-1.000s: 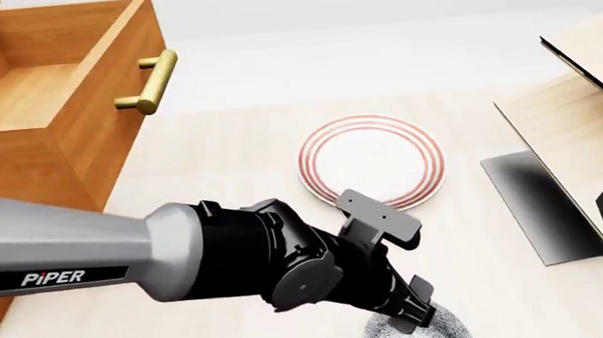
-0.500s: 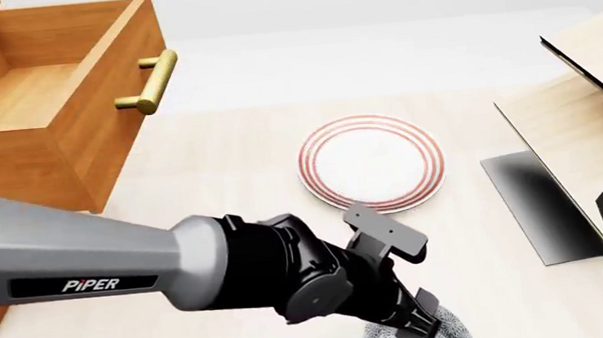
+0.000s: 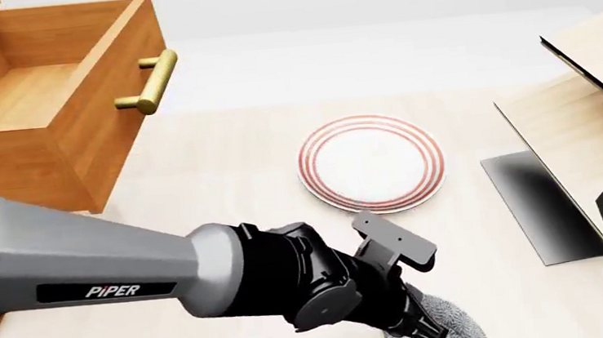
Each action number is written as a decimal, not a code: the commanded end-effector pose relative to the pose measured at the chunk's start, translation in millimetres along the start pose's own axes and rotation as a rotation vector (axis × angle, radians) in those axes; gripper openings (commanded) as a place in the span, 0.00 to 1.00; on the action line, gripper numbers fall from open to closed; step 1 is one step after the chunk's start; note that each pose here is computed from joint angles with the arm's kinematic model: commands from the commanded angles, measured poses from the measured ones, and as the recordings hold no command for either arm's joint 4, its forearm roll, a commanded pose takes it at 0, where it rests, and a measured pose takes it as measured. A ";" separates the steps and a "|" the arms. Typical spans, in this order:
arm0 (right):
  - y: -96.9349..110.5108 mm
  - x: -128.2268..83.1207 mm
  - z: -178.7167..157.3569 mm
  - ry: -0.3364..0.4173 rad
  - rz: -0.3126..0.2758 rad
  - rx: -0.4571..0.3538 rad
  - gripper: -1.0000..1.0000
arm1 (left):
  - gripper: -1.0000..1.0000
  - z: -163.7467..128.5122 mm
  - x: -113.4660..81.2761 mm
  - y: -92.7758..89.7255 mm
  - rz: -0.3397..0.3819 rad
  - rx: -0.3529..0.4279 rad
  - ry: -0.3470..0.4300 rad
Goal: Open the top drawer of the cabinet and put the bowl in it.
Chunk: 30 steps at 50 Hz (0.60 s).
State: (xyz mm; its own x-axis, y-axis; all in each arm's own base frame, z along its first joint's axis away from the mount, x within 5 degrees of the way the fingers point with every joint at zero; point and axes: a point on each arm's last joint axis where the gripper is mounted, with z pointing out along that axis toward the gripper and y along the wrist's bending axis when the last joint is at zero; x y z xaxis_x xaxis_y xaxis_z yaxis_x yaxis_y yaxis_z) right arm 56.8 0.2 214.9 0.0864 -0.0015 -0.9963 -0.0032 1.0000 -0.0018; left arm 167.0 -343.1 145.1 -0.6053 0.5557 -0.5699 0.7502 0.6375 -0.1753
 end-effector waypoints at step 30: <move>0.0 0.3 -0.2 0.000 0.001 0.000 1.00 | 0.00 -37.6 -12.3 1.8 -0.039 0.017 -0.061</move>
State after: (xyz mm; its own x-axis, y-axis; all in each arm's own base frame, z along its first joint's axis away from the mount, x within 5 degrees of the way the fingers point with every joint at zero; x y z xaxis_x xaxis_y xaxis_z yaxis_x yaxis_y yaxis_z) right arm 56.8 0.2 215.0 0.0865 -0.0015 -0.9963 -0.0032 1.0000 -0.0018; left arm 164.1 -333.5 169.5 -0.6182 0.5133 -0.5952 0.7347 0.6464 -0.2056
